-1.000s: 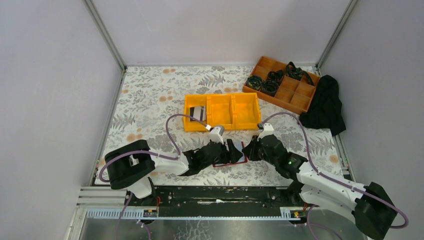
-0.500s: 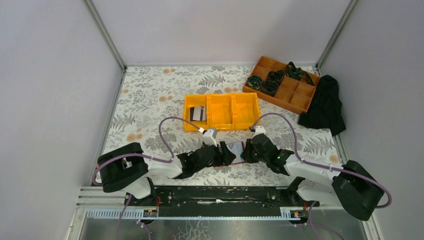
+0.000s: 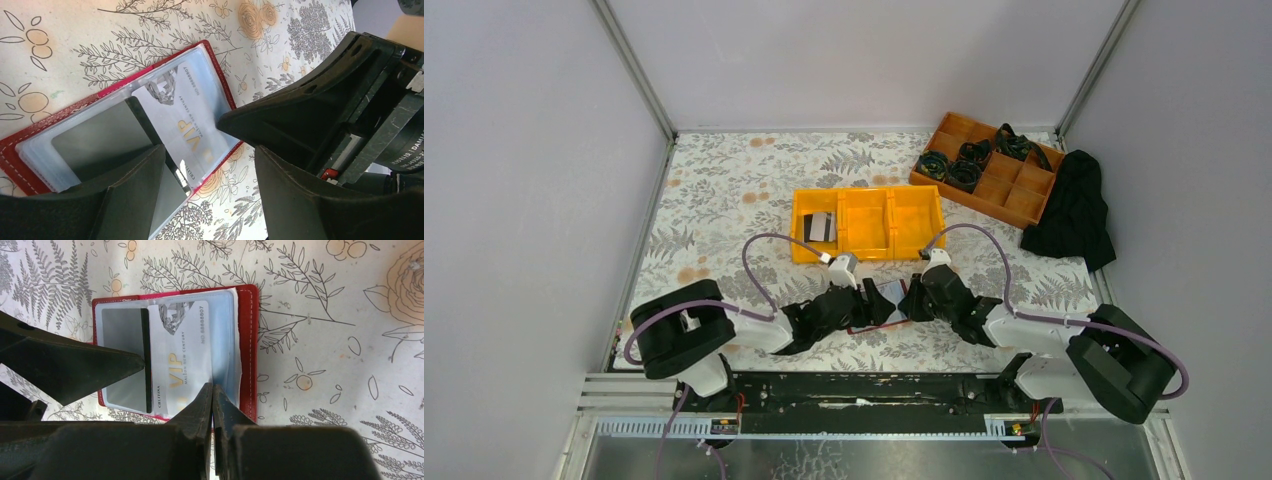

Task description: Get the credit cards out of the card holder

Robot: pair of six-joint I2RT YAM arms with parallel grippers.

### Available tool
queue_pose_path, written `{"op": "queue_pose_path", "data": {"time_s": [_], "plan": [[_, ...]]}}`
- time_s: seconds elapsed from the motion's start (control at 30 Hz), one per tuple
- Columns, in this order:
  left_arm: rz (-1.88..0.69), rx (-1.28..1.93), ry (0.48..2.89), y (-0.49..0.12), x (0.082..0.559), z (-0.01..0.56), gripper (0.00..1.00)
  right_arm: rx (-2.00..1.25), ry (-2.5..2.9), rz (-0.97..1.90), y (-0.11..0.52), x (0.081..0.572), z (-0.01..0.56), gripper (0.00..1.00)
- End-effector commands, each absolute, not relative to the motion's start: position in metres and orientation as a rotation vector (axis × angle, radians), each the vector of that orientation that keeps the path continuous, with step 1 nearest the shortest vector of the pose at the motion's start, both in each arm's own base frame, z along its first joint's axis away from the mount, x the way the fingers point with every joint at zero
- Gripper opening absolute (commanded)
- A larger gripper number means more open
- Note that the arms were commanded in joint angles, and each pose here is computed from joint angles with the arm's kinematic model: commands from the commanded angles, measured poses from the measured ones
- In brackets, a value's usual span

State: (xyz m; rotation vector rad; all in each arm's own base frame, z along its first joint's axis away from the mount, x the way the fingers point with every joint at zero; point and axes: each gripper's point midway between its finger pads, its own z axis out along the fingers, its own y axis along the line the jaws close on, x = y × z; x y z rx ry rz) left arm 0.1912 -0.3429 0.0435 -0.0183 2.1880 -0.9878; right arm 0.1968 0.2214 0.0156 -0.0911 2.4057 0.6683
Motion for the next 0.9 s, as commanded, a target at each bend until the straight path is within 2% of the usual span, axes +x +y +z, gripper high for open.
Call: {"op": "queue_pose_path", "data": {"time_s": [0.0, 0.37, 0.7, 0.87], "plan": [[-0.942, -0.001, 2.227, -0.338, 0.192, 0.03, 0.74, -0.061, 2.461, 0.638, 0.215, 0.193, 0.0, 0.05], [-0.925, -0.021, 2.286, -0.331, 0.191, 0.008, 0.74, -0.059, 2.417, 0.657, 0.213, 0.194, 0.014, 0.05], [-1.114, -0.004, 2.239, -0.351, 0.187, 0.021, 0.73, -0.067, 2.436, 0.678, 0.215, 0.19, 0.009, 0.06], [-1.215, -0.016, 2.193, -0.351, 0.181, 0.03, 0.6, -0.069, 2.436, 0.683, 0.216, 0.19, 0.008, 0.06]]}}
